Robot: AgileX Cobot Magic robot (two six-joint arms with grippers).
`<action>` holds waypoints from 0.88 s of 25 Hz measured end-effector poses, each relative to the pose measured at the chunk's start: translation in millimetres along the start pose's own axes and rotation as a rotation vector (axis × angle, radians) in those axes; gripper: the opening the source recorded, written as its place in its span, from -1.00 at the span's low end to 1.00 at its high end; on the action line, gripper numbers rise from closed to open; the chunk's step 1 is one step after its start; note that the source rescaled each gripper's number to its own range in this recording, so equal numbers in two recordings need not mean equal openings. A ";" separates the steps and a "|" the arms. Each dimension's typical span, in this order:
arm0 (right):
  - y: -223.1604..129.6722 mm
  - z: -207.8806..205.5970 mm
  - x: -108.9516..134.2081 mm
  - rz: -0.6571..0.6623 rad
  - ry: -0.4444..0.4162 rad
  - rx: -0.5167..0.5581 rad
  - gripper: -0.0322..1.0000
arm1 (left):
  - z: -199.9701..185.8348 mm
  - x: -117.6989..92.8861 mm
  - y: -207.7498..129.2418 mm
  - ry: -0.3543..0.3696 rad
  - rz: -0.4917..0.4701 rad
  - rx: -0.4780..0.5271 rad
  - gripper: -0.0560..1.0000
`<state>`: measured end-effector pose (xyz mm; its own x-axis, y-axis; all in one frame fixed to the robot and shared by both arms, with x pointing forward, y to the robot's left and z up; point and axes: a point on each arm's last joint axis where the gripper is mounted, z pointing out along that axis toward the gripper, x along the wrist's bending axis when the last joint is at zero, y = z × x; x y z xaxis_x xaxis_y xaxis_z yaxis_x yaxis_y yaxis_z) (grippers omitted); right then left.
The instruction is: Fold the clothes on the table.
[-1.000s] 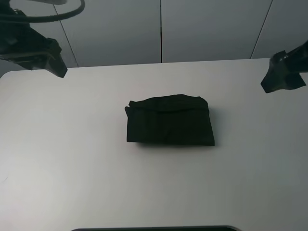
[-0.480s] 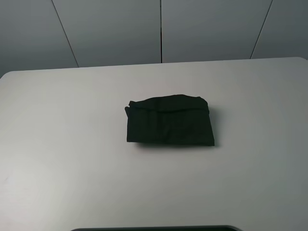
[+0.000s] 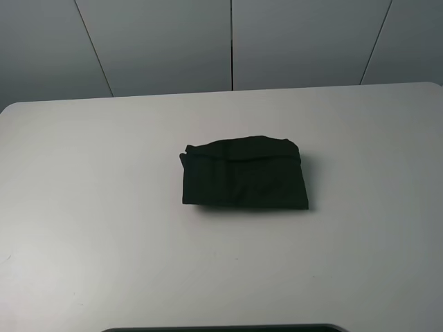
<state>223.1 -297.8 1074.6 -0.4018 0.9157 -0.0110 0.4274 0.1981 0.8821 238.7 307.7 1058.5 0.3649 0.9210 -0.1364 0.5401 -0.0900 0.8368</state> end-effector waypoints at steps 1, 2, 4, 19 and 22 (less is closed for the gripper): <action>-1.6 -2.5 0.2 -0.005 -0.001 -0.017 1.00 | -2.9 0.7 -1.9 -0.002 0.000 -0.022 0.88; -3.2 -4.0 0.4 -0.010 -0.002 -0.031 1.00 | -5.3 1.4 -3.5 -0.004 -0.001 -0.040 0.88; -7.6 0.2 1.4 -0.007 0.011 -0.020 1.00 | -6.5 1.8 -4.4 -0.003 0.017 -0.048 0.88; -15.6 14.6 9.5 -0.039 0.108 -0.002 1.00 | -0.7 -5.5 -7.3 -0.084 0.138 -0.061 0.88; -15.6 14.6 9.5 -0.039 0.108 -0.002 1.00 | -0.7 -5.6 -7.3 -0.081 0.136 -0.061 0.88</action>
<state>224.4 -287.1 1053.9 -0.5028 0.8644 0.0053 0.4080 0.2319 0.8830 232.2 303.5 1053.5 0.4926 0.8682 -0.0600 0.4352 -0.1860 0.8809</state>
